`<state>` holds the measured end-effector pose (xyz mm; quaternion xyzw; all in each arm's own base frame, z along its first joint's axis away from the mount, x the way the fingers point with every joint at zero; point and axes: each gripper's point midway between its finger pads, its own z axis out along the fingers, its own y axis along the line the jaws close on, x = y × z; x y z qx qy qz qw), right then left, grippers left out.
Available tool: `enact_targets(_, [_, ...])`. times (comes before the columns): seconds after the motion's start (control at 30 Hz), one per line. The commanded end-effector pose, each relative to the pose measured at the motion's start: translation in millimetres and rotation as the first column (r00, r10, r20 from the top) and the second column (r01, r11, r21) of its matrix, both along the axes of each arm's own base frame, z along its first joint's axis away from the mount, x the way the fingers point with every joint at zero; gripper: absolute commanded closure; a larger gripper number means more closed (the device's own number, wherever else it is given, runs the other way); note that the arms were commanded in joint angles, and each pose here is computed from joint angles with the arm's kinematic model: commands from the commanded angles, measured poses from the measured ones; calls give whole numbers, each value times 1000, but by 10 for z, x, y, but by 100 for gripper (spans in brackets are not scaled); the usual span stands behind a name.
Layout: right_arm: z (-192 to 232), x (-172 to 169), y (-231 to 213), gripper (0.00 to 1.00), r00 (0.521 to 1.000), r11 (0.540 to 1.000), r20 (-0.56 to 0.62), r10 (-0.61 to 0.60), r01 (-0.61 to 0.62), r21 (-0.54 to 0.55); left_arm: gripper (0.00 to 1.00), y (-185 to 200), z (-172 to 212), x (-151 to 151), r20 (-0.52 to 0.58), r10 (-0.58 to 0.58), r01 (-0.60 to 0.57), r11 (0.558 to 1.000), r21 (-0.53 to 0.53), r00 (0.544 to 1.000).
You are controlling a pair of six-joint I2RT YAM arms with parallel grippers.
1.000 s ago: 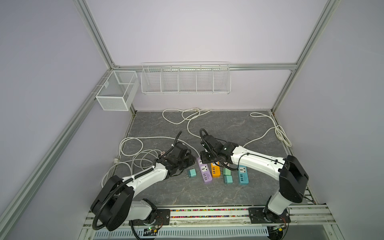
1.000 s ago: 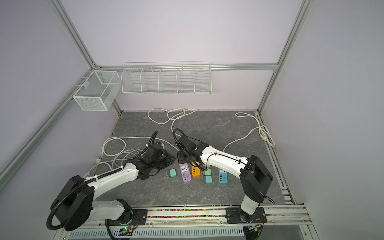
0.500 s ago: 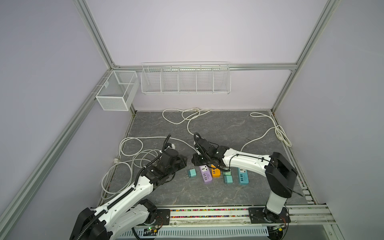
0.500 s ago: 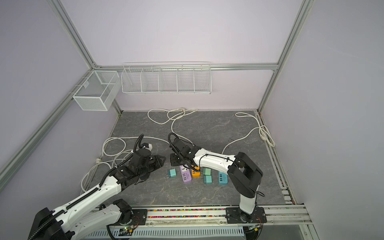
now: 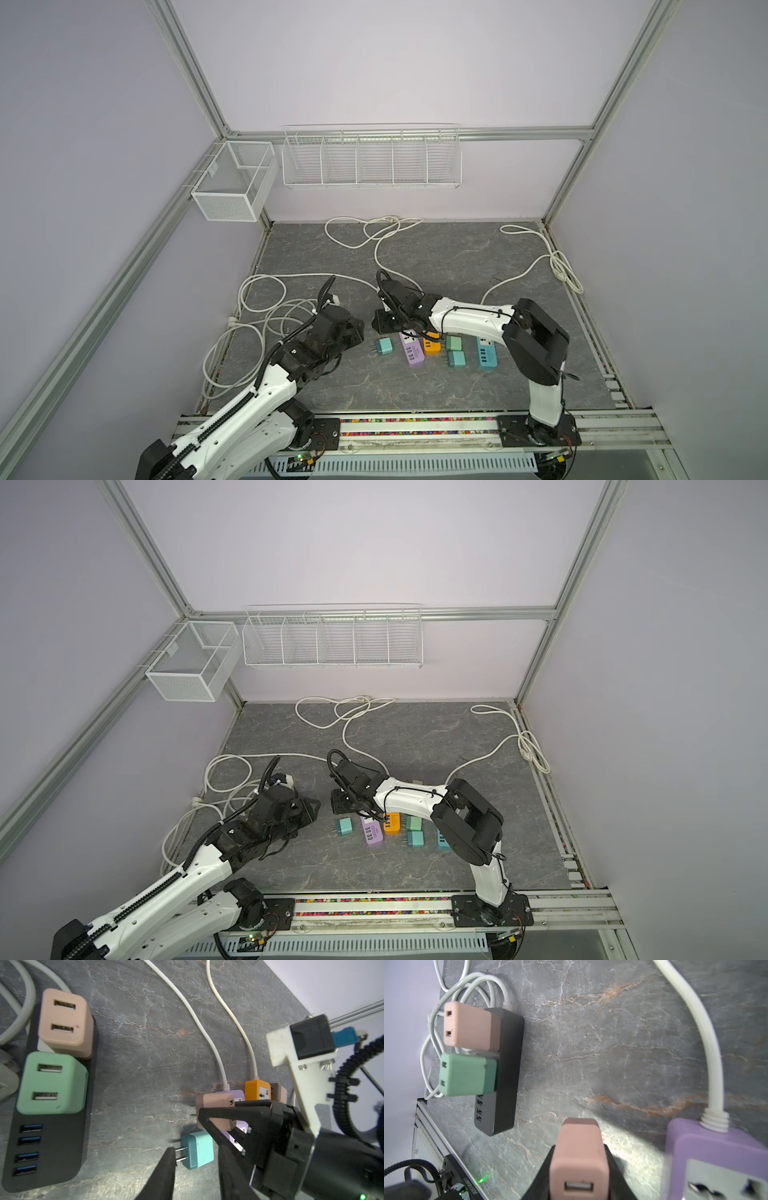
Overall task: Pull the plug off the socket
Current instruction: 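Lower the pink plug beside the teal plug and open right gripper while left gripper withdraws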
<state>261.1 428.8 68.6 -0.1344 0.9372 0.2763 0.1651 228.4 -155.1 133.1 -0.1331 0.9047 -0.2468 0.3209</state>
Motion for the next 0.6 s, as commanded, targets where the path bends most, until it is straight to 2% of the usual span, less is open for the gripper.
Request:
enact_targets(0.0, [14,26,145,85,1000,999,-7,-3,3,41,64,103,-86,-51,-13,16,-15,999,46,1000])
enact_targets(0.37, [-228,70,132,80,1000,1000,-30,-8,8,2,60,144,-155,-72,-22,35,-34,998,49,999])
enact_targets(0.57, [-313,79,75,72,999,1000,-38,-19,18,-25,60,129,-172,-62,-25,34,-32,998,48,999])
